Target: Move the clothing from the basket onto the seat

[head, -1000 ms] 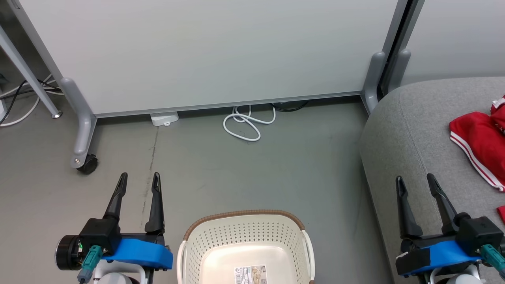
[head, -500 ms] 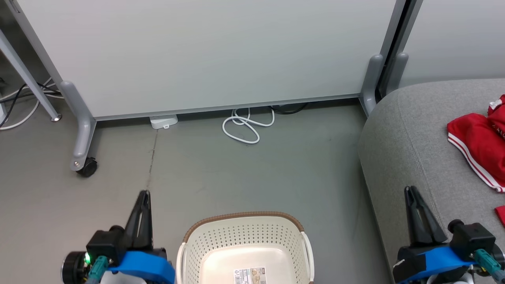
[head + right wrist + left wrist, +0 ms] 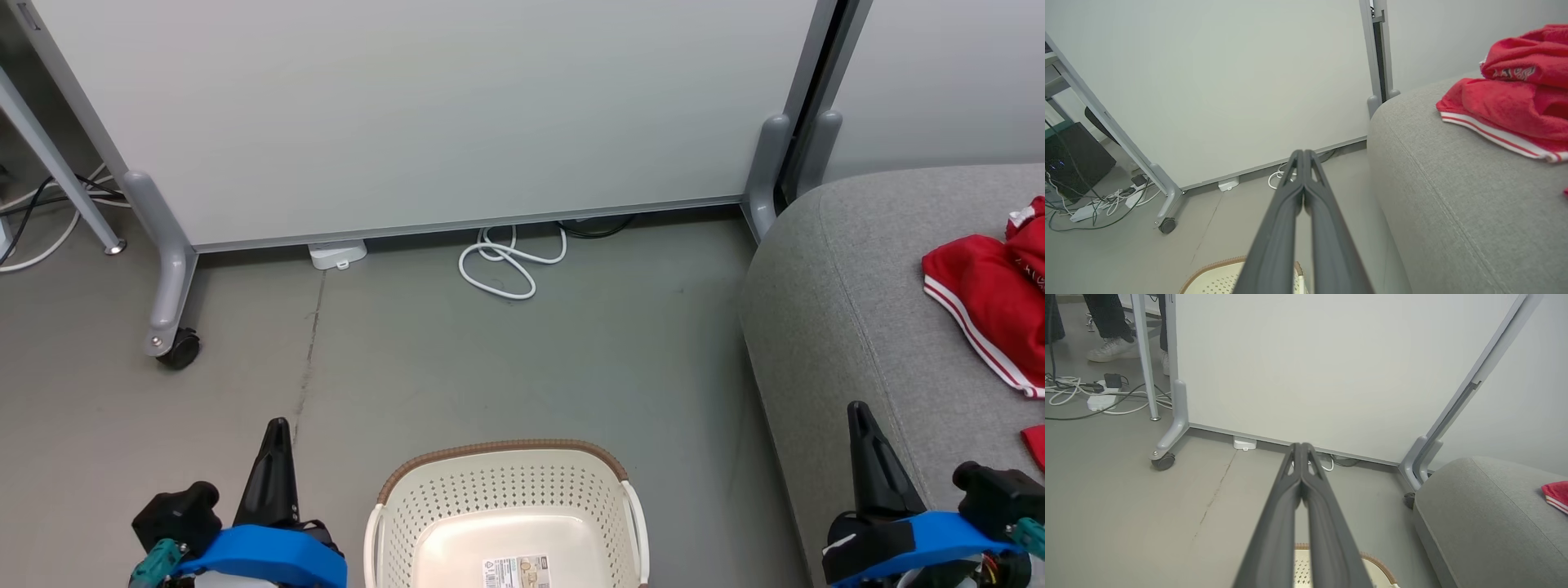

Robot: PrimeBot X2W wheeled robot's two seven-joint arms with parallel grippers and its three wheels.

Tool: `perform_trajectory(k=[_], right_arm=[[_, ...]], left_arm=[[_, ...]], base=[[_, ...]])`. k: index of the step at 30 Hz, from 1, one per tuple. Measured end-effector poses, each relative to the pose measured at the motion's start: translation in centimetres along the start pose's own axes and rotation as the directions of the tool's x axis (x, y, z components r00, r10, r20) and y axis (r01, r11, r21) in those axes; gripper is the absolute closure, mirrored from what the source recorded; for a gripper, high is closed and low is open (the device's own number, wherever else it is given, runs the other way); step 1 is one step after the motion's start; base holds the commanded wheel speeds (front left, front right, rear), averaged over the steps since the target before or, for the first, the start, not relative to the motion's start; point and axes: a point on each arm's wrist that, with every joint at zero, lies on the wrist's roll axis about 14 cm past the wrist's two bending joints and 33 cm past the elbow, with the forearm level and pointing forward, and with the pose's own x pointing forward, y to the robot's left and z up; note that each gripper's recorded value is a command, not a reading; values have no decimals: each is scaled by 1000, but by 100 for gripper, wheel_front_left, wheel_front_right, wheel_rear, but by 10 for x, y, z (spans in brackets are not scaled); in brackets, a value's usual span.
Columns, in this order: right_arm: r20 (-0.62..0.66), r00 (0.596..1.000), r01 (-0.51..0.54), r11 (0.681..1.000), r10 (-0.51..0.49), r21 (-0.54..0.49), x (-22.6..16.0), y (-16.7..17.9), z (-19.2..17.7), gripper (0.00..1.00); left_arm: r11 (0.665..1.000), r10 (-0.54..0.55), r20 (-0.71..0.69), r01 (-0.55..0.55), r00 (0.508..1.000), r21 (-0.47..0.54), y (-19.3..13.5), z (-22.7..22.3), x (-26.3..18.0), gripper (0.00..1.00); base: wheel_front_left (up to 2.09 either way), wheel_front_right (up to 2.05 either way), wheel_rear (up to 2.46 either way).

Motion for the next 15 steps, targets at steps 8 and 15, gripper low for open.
perform_trajectory(k=[8, 15], right_arm=[[-8, 1000, 27, 990, -26, 142, 0, -4, 0, 100], [-18, 999, 45, 966, -42, 253, 0, -7, 0, 100]], left_arm=[[990, 25, -4, -25, 1000, -141, 5, 3, 1, 100], [966, 41, -6, -41, 999, -254, 8, 6, 2, 100]], base=[[0, 0, 0], [0, 0, 0]])
